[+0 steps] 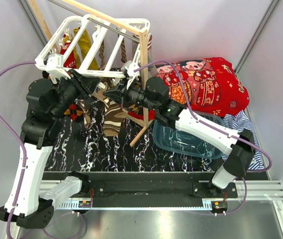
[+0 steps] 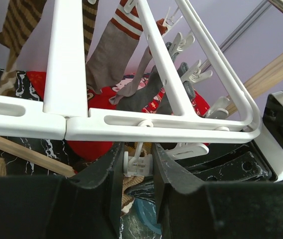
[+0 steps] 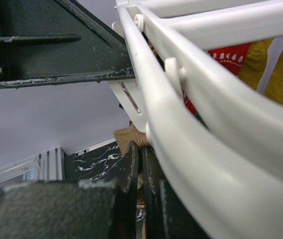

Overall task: Clip the socks to the hanger
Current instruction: Clamp the sock onto the hanger.

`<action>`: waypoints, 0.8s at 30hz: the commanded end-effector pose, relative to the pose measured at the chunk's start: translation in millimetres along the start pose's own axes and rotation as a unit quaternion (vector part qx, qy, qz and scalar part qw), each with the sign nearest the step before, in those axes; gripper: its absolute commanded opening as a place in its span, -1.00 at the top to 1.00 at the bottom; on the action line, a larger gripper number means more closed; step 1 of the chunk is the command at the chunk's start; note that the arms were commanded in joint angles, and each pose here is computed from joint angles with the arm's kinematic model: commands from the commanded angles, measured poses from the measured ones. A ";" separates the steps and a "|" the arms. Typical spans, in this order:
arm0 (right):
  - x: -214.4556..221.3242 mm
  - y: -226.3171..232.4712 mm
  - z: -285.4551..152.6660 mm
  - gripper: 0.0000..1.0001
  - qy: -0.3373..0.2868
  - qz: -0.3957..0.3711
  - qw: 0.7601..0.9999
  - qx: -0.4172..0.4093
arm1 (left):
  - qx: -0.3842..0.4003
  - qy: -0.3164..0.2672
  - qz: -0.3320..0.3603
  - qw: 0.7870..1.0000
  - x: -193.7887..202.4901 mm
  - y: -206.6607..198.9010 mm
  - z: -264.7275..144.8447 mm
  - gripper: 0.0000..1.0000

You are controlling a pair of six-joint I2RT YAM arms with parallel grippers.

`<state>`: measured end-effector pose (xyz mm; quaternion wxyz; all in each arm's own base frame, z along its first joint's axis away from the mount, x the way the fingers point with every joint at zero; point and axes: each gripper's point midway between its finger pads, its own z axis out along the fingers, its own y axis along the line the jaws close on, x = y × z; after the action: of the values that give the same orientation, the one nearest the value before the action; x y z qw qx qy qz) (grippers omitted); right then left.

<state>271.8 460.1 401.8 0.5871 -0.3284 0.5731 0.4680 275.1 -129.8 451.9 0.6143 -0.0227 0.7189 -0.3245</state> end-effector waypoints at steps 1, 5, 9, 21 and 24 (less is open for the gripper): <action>-53.4 11.7 -3.6 1.00 -0.063 -0.024 0.998 -0.017 | 0.037 0.017 -0.007 0.999 5.1 -14.6 -3.7 1.00; -53.2 12.7 -1.9 1.00 -0.060 -0.023 0.998 -0.020 | 0.047 0.016 -0.011 0.999 3.6 -18.9 -4.2 1.00; -53.1 12.3 -0.8 1.00 -0.060 -0.023 0.998 -0.020 | 0.051 0.018 -0.013 0.998 4.5 -20.2 -3.4 1.00; -63.0 14.0 -0.3 1.00 -0.070 -0.030 0.997 -0.023 | 0.041 0.024 -0.015 0.999 11.4 -13.2 1.3 0.85; -63.8 13.8 -0.4 1.00 -0.071 -0.031 0.997 -0.022 | 0.039 0.023 -0.013 0.999 11.1 -12.6 0.4 0.68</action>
<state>270.9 459.7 415.0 0.5947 -0.3321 0.5625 0.4686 275.3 -136.2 457.4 0.6160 -0.0166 0.7082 -0.3447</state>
